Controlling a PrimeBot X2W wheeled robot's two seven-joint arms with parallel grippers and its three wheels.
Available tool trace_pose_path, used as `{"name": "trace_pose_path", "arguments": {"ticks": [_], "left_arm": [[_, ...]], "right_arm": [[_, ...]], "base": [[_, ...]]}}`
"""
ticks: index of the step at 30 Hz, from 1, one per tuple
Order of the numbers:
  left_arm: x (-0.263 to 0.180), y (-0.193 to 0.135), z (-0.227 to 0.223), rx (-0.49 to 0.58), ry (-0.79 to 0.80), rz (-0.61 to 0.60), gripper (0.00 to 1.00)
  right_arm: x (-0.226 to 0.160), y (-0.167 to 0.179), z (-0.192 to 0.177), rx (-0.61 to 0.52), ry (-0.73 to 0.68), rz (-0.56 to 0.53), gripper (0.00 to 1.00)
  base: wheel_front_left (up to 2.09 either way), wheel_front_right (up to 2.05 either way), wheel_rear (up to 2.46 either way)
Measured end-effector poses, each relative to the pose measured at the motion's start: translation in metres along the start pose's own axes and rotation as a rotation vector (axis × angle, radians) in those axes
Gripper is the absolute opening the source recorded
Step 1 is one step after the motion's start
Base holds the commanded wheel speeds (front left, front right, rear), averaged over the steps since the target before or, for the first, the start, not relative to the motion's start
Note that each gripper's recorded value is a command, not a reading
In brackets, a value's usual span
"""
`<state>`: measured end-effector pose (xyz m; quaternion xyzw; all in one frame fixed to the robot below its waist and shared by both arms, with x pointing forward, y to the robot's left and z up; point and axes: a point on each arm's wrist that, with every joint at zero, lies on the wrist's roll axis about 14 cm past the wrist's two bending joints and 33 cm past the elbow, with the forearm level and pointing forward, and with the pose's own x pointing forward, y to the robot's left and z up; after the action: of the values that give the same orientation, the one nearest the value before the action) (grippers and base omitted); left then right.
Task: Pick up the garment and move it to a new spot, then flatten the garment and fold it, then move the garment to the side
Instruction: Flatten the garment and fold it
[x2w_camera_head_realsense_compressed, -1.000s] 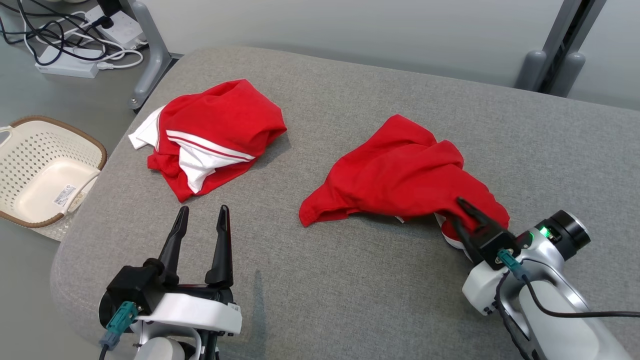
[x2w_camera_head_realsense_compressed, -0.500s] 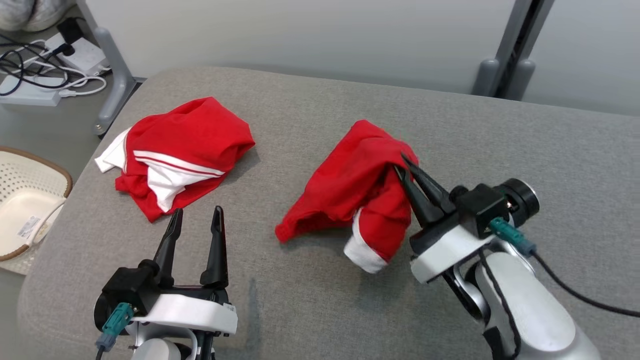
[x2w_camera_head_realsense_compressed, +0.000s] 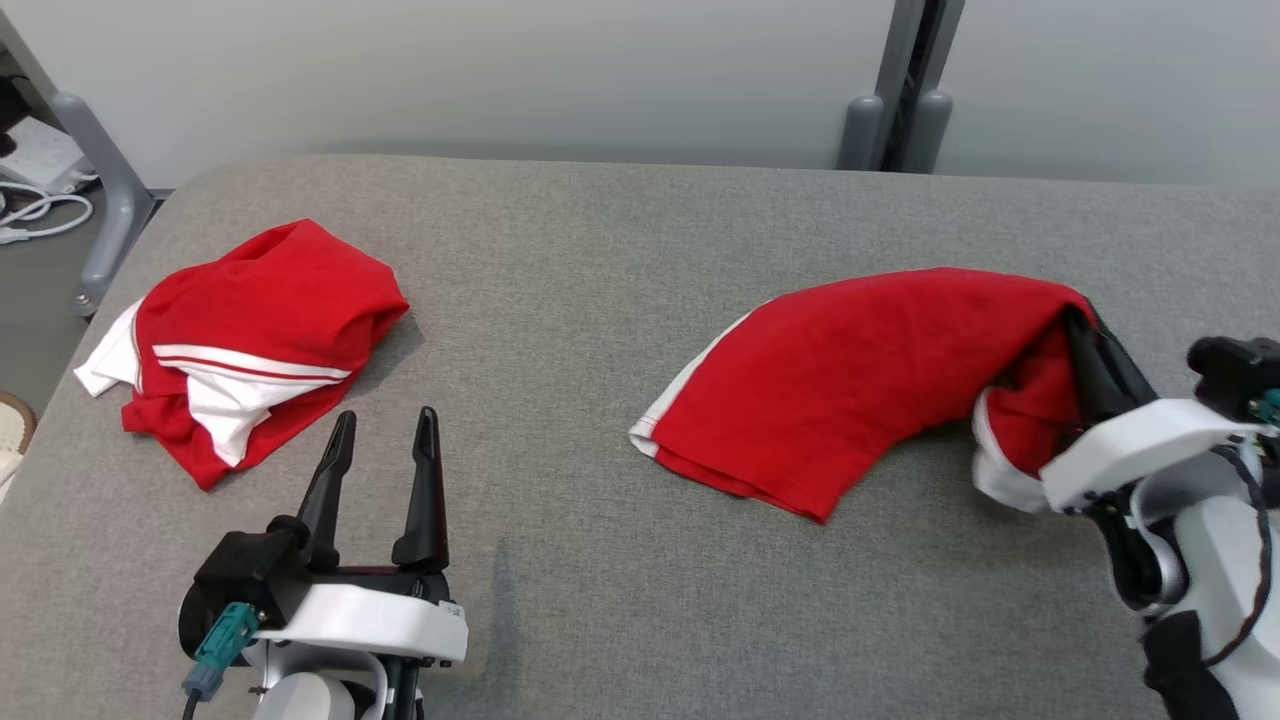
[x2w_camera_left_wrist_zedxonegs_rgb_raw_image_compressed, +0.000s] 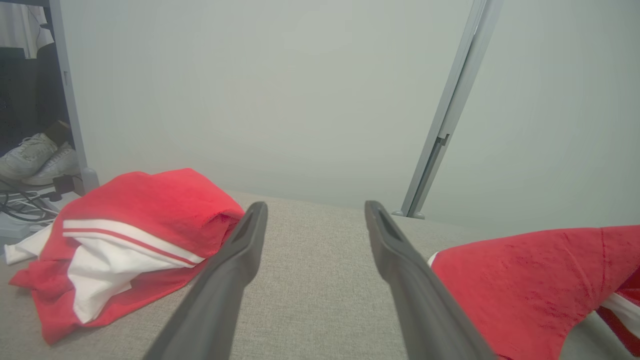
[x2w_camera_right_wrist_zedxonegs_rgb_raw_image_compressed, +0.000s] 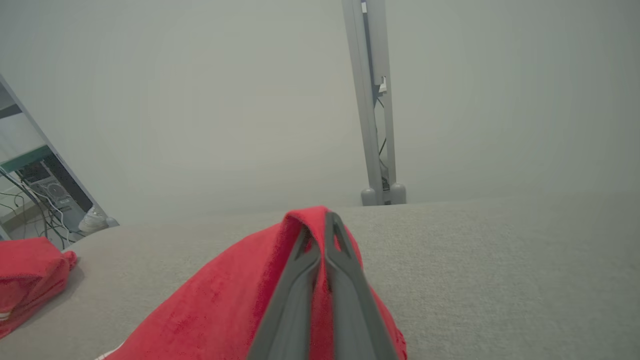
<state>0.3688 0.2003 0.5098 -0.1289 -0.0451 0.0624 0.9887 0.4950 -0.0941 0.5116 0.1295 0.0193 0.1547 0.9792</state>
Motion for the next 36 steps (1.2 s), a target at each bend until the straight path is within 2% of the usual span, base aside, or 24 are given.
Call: {"name": "trace_pose_path", "arguments": {"ticks": [1,2,4,6,10,14,24,29,36], "left_arm": [[0.002,-0.001,-0.002,0.001,0.004,-0.005,1.0],[0.004,-0.003,-0.003,0.003,0.006,-0.008,1.0],[0.007,-0.005,-0.006,0.003,0.013,-0.019,1.0],[0.009,-0.008,-0.01,0.003,0.024,-0.029,1.0],[0.014,-0.015,-0.015,0.001,0.037,-0.051,1.0],[0.019,-0.024,-0.015,-0.004,0.033,-0.073,1.0],[0.021,-0.035,-0.006,-0.022,0.006,-0.103,1.0],[0.018,-0.038,-0.004,-0.025,0.001,-0.113,1.0],[0.015,-0.035,-0.006,-0.021,0.009,-0.104,1.0]], "right_arm": [[-0.005,-0.018,-0.009,-0.028,0.035,-0.041,0.4],[-0.01,-0.036,-0.015,-0.053,0.063,-0.083,1.0],[-0.022,-0.067,-0.028,-0.157,0.128,-0.143,1.0],[-0.03,-0.085,-0.034,-0.196,0.16,-0.187,1.0],[-0.029,-0.083,-0.026,-0.216,0.105,-0.201,1.0],[-0.027,-0.068,-0.007,-0.253,0.023,-0.167,1.0],[-0.046,0.019,0.015,-0.339,-0.119,0.062,1.0],[-0.064,0.03,0.004,-0.331,-0.105,0.091,1.0],[-0.066,0.05,-0.02,-0.347,-0.044,0.171,1.0]], "base": [[0.0,0.0,0.0],[0.0,0.0,0.0],[0.0,0.0,0.0],[0.0,0.0,0.0],[0.0,0.0,0.0],[0.0,0.0,0.0],[0.0,0.0,0.0],[0.0,0.0,0.0],[0.0,0.0,0.0]]}}
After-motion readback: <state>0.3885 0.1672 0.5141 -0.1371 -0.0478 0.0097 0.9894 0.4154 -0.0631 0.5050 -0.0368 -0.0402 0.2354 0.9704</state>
